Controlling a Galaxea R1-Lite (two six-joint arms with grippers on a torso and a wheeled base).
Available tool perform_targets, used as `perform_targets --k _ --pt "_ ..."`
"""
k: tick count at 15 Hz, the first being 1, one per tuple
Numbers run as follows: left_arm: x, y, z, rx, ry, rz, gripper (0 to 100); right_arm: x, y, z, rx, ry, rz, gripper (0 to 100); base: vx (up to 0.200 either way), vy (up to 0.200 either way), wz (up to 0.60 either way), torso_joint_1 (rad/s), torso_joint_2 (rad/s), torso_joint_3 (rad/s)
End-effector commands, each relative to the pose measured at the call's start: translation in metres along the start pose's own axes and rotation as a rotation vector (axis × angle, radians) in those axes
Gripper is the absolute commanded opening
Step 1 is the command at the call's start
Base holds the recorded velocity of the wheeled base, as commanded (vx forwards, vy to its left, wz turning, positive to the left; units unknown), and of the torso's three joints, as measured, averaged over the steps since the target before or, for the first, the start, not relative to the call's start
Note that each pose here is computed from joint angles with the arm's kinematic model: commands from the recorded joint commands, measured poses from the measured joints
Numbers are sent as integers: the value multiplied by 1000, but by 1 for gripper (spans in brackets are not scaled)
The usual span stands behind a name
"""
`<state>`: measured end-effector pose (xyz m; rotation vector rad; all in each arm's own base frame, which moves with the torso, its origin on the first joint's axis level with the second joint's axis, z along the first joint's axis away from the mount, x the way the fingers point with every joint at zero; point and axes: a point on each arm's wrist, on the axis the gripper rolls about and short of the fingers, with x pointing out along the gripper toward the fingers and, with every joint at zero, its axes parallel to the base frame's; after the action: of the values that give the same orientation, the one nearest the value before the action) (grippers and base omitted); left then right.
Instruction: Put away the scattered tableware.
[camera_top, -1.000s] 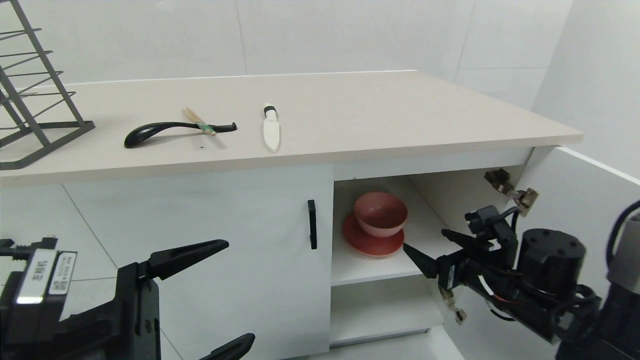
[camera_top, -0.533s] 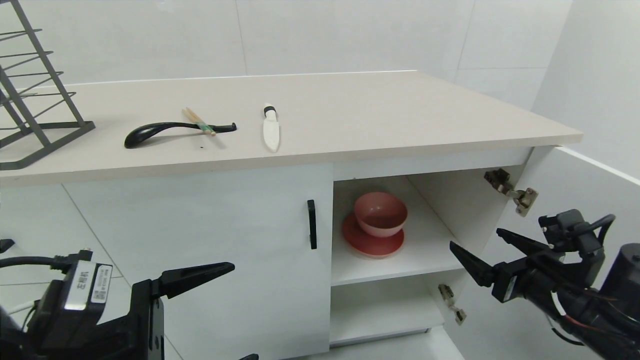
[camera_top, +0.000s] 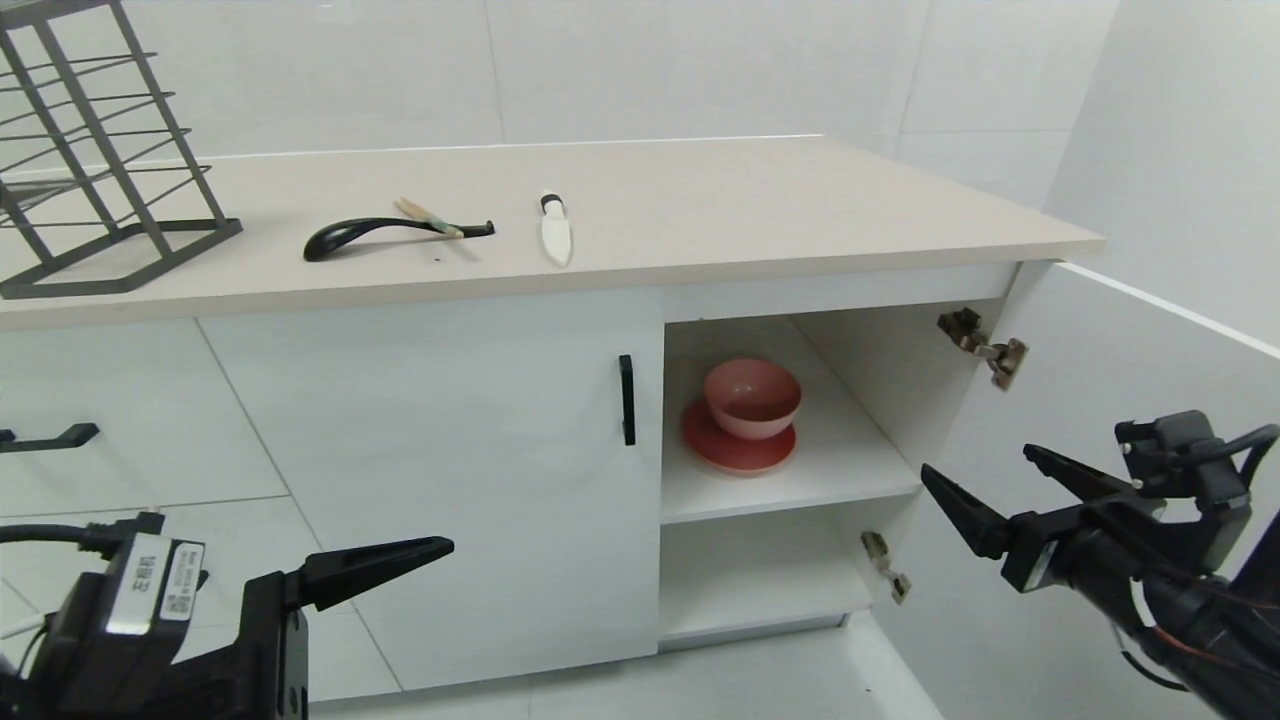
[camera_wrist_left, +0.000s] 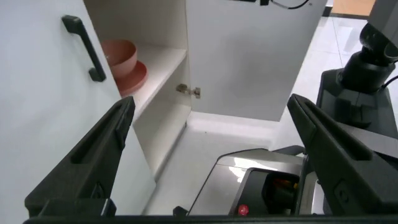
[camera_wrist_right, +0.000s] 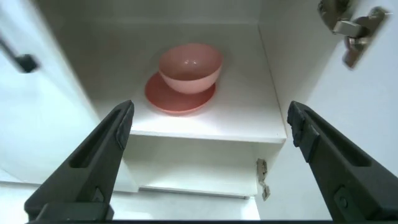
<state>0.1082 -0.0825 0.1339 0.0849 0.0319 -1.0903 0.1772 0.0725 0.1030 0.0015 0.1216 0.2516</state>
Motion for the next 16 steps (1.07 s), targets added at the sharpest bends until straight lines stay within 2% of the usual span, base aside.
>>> perform_targets --k 1,2,3,5,6,7,9,11,12,14,16 --pt "-2 -1 2 7 -11 6 100 -10 -1 13 12 -76 -4 100 -200 0 0 -2 2 7" --pt "-4 -1 3 9 -18 11 100 -14 -2 16 14 -90 -12 100 -200 0 0 7 2 2" --pt "-9 2 4 8 -20 85 100 -29 -4 28 23 -139 -37 100 -200 0 0 2 -2 -2" --pt "-16 4 -1 -26 38 223 100 -59 -10 38 29 -173 -47 100 -200 -200 0 2 -2 0" --pt "-21 3 -2 -37 52 277 100 -74 -13 39 28 -170 -53 100 -200 -200 0 2 2 7" --pt "-30 1 -2 -50 55 332 100 -91 -17 37 27 -158 -66 100 -200 -200 0 2 -7 2" --pt "-49 -6 1 -61 20 397 100 -116 -22 30 24 -136 -91 100 -100 -100 0 1 1 4" --pt "-73 -20 1 -39 -28 460 100 -149 -27 10 22 -86 -111 100 0 0 0 0 0 0" --pt "-82 -28 -1 -29 -45 472 100 -162 -28 2 19 -93 -126 100 0 0 0 0 0 0" --pt "-97 -42 -11 -31 -45 506 100 -181 -30 -10 3 -130 -184 100 0 0 0 0 0 0" --pt "-110 -54 -21 -22 -62 579 100 -192 -28 -15 -1 -168 -217 100 0 0 0 0 0 0"
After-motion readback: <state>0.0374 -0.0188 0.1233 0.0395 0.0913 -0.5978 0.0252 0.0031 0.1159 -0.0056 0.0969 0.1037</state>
